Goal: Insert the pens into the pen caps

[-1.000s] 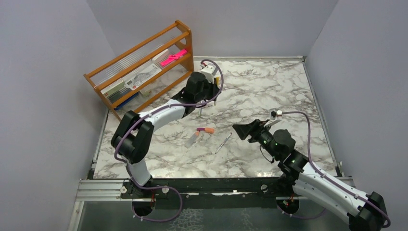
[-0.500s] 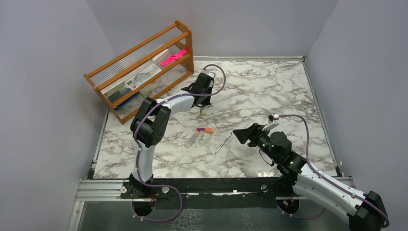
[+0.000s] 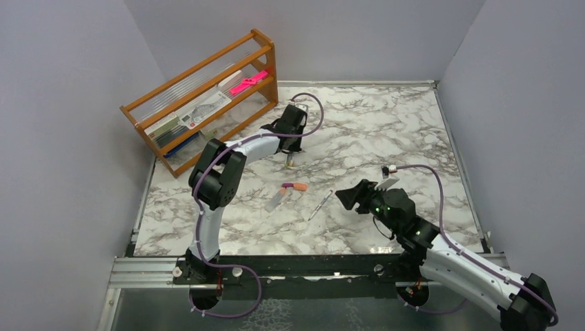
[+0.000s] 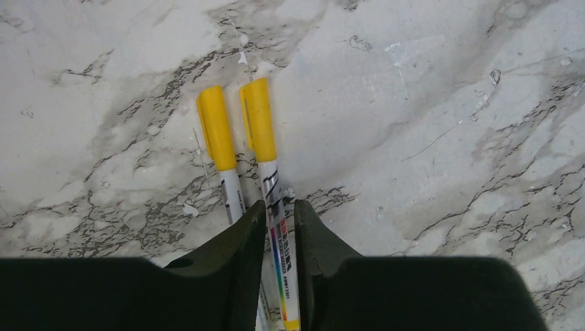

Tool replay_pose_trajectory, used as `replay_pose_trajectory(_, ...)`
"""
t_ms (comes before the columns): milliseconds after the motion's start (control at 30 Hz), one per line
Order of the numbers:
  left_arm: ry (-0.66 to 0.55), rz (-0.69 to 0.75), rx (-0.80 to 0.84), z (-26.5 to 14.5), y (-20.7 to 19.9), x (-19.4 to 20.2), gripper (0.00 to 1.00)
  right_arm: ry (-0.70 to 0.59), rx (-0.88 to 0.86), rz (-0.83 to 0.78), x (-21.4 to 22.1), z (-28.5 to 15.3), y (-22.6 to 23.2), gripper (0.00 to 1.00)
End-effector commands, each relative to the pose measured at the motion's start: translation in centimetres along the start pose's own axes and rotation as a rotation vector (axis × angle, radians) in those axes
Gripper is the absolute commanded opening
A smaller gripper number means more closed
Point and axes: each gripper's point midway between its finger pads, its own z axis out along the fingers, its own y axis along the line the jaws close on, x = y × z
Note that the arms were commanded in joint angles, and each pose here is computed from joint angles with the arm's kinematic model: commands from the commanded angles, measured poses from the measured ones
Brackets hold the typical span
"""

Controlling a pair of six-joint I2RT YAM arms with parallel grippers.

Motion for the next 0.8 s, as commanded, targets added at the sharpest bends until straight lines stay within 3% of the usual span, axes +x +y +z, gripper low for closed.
replay_pose_trajectory(0, -0.09, -0.029, -0.003, -2.2, -0.3, -3.3, 0.23, 0.064, 0.111, -0.091, 0.2, 0.4, -1.3, 0.63)
replay_pose_trajectory(133, -0.205, -0.046, 0.056, -5.3, -1.5, -5.2, 0.24, 0.203, 0.213, -0.191, 1.8, 1.7, -2.7, 0.63)
replay_pose_trajectory(200, -0.25, -0.071, 0.098, -7.1, -2.1, -5.1, 0.23, 0.262, 0.246, -0.231, 2.3, 2.6, -2.9, 0.58)
replay_pose_trajectory(267, -0.289, -0.077, 0.142, -9.2, -3.2, -4.7, 0.13, 0.292, 0.252, -0.274, 2.3, 3.8, -2.6, 0.47)
replay_pose_trajectory(333, -0.306, -0.059, 0.169, -10.9, -4.5, -3.5, 0.0, 0.295, 0.253, -0.305, 1.9, 5.1, -2.2, 0.29)
replay_pose_trajectory(433, -0.286, -0.007, 0.237, -12.8, -7.1, -0.3, 0.0, 0.291, 0.257, -0.347, 1.5, 7.4, -1.9, 0.09)
replay_pose_trajectory(467, -0.266, 0.007, 0.271, -13.3, -8.1, 1.1, 0.0, 0.295, 0.261, -0.355, 1.5, 8.1, -1.7, 0.08)
replay_pose_trajectory(567, -0.211, -0.005, 0.326, -14.7, -9.7, 5.2, 0.0, 0.336, 0.268, -0.364, 2.0, 10.3, -1.3, 0.17)
replay_pose_trajectory(767, -0.158, -0.215, 0.487, -17.5, -10.4, 10.8, 0.0, 0.398, 0.279, -0.353, 4.1, 12.4, -2.0, 0.17)
